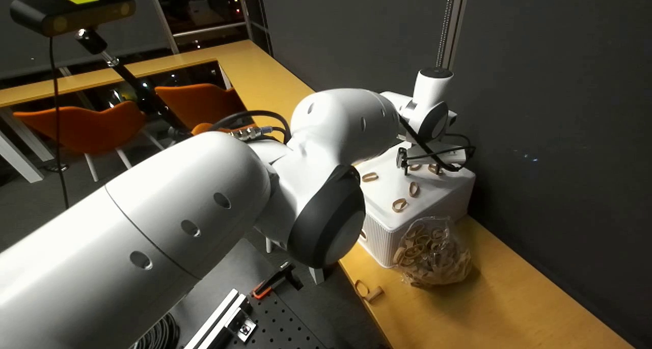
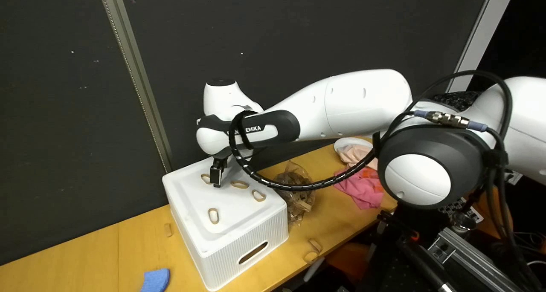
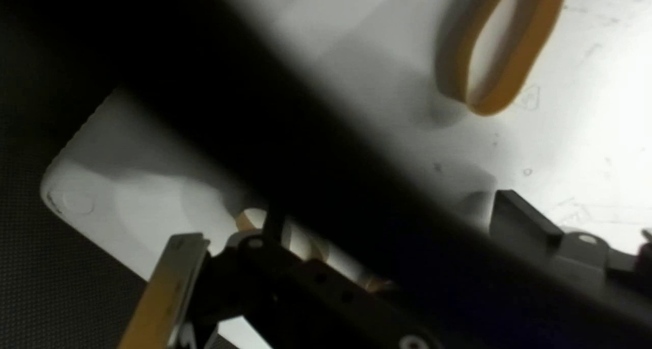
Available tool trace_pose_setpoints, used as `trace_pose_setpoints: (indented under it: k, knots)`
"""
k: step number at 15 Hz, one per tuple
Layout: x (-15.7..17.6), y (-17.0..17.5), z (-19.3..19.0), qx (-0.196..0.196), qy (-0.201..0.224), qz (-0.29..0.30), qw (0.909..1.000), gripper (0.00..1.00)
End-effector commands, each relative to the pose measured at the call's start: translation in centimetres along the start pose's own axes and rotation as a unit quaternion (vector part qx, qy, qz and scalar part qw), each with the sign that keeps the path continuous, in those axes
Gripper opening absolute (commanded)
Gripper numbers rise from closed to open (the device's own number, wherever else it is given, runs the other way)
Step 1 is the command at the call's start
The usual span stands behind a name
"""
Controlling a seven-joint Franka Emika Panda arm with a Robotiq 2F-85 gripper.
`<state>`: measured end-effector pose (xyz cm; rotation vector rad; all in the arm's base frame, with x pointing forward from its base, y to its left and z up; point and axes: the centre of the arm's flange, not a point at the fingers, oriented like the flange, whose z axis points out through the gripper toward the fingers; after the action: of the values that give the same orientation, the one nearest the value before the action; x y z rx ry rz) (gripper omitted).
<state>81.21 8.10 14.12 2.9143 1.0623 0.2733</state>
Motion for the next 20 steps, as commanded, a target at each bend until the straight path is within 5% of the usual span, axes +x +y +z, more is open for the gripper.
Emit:
trace_pose_setpoints:
  k: [1, 12, 13, 15, 20]
  knots:
    - [3.2, 1.8, 1.0, -0.008, 0.022, -0.03, 0.9993, 1.0]
    - [4.1, 2.3, 2.8, -0.017, 0.035, -0.065, 0.9971, 1.0]
    - [4.2, 2.3, 2.7, -0.018, 0.036, -0.066, 0.997, 0.75]
    - [4.3, 2.2, 2.4, -0.02, 0.039, -0.072, 0.9964, 0.68]
    - [4.4, 1.8, 1.4, -0.025, 0.045, -0.077, 0.9957, 0.29]
